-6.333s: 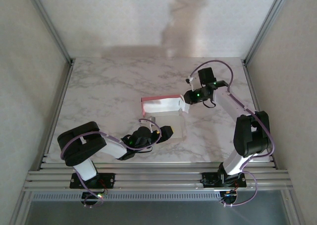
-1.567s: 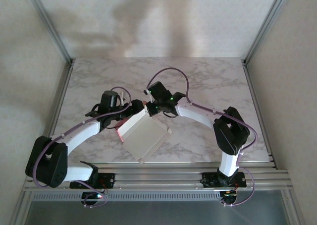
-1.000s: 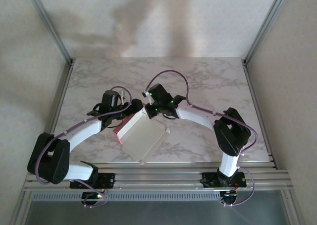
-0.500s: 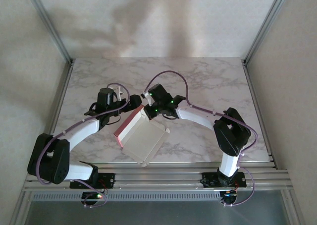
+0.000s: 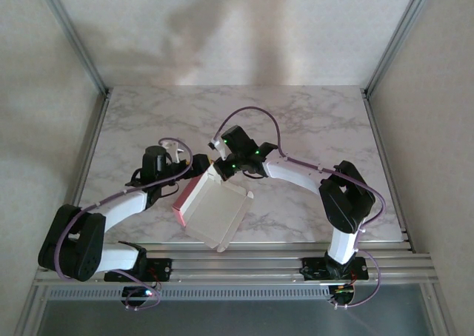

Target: Fold the paper box

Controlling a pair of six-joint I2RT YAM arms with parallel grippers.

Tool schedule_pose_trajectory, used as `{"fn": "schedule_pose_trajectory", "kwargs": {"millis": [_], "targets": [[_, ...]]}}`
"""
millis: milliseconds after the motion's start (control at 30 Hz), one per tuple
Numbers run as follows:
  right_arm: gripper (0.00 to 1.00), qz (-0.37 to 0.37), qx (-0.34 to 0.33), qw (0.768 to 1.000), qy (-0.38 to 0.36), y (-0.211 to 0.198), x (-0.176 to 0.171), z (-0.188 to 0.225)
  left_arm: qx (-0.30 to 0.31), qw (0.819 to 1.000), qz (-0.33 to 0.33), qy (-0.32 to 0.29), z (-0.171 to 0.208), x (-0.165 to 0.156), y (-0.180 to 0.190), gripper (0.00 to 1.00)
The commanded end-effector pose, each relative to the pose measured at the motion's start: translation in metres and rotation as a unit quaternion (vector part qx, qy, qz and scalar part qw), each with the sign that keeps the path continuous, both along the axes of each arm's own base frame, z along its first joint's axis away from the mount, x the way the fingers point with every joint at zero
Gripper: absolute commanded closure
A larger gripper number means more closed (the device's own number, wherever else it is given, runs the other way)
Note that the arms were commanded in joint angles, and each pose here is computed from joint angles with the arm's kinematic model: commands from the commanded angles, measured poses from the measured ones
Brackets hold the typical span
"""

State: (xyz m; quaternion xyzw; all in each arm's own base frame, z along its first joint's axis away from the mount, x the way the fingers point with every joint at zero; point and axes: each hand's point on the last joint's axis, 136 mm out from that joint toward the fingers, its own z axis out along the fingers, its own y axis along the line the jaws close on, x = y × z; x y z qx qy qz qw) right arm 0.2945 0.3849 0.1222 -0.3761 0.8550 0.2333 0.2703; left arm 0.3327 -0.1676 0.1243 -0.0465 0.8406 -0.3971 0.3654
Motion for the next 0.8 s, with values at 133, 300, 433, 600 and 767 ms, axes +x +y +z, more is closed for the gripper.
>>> {"fn": "schedule_pose_trajectory", "kwargs": {"millis": [133, 300, 433, 600, 767], "targets": [[0.99, 0.014, -0.026, 0.999, 0.021, -0.006, -0.015, -0.016, -0.024, 0.998, -0.011, -0.050, 0.015, 0.005, -0.004, 0.00], [0.99, 0.011, -0.027, 0.999, 0.018, -0.006, -0.013, -0.015, -0.024, 0.999, -0.011, -0.046, 0.009, 0.005, -0.005, 0.01], [0.98, 0.010, -0.027, 0.999, 0.017, -0.006, -0.013, -0.014, -0.023, 0.999, -0.010, -0.041, 0.003, 0.004, -0.004, 0.00], [0.98, 0.009, -0.027, 0.999, 0.019, -0.006, -0.013, -0.014, -0.022, 0.999, -0.010, -0.035, -0.006, 0.003, -0.004, 0.00], [0.98, 0.007, -0.027, 0.999, 0.020, -0.007, -0.014, -0.015, -0.023, 0.999, -0.009, -0.027, -0.014, 0.002, -0.004, 0.01]]}}
